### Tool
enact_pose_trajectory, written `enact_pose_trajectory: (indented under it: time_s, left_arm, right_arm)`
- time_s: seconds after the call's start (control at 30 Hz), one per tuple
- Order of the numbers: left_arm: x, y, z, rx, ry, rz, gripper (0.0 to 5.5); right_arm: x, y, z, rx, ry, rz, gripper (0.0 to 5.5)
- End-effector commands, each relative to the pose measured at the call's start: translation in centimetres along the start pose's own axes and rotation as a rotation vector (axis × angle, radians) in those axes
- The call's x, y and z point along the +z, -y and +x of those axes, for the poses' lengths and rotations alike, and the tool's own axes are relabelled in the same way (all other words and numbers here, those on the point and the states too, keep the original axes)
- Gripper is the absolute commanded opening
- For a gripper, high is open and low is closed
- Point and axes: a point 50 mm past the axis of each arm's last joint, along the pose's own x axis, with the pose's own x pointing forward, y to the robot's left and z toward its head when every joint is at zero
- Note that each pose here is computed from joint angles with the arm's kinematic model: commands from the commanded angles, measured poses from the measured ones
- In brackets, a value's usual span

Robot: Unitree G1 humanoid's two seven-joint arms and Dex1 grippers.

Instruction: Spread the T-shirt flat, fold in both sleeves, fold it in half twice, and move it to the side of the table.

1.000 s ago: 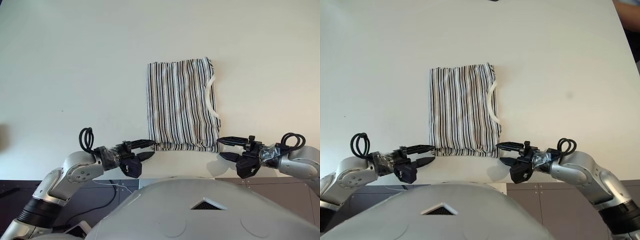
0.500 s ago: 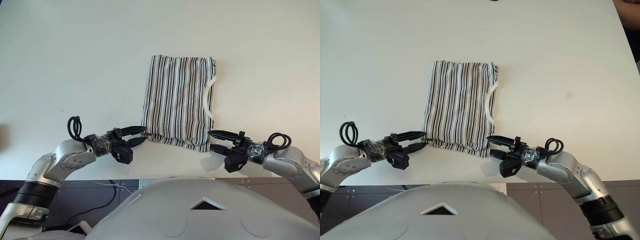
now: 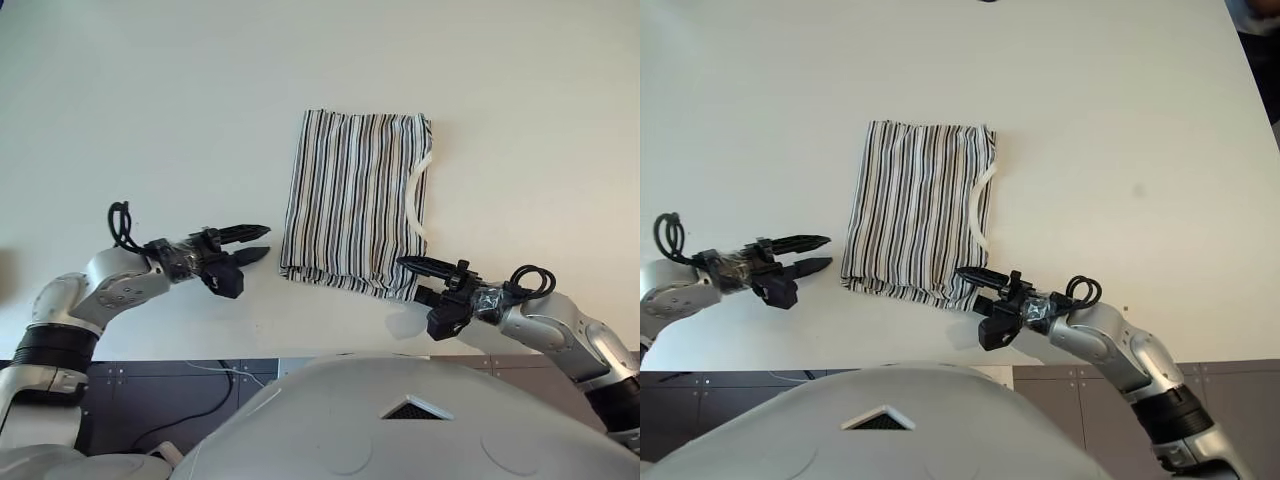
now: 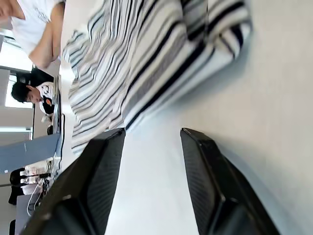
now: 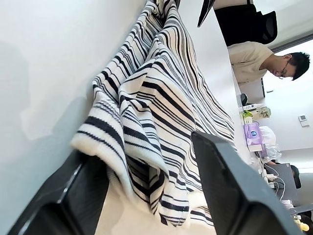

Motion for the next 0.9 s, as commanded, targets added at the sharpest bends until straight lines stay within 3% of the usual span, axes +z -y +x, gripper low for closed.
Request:
enact_pose_trajectory:
  time_s: [0.03, 0.27, 0.73, 0.9]
  left_arm:
    - [1.8, 2.7, 1.2, -0.183, 0.123, -0.011, 2.10]
    - [1.1, 2.5, 1.6, -0.180, 0.111, 0.016, 2.10]
    - [0.9, 3.0, 0.9, -0.142, 0.087, -0.036, 0.35]
    - [1.5, 3.5, 0.3, -0.159, 0.097, -0.074, 0.17]
  right_arm:
    - [-1.5, -1.4, -0.9, 0.134, -0.086, 0.021, 2.80]
    - [-1.6, -1.3, -1.2, 0.135, -0.085, 0.022, 2.80]
    - [-0.1, -1.3, -1.3, 0.152, -0.022, 0.048, 2.86]
    - [0.6, -1.4, -0.7, 0.169, 0.006, 0.061, 2.86]
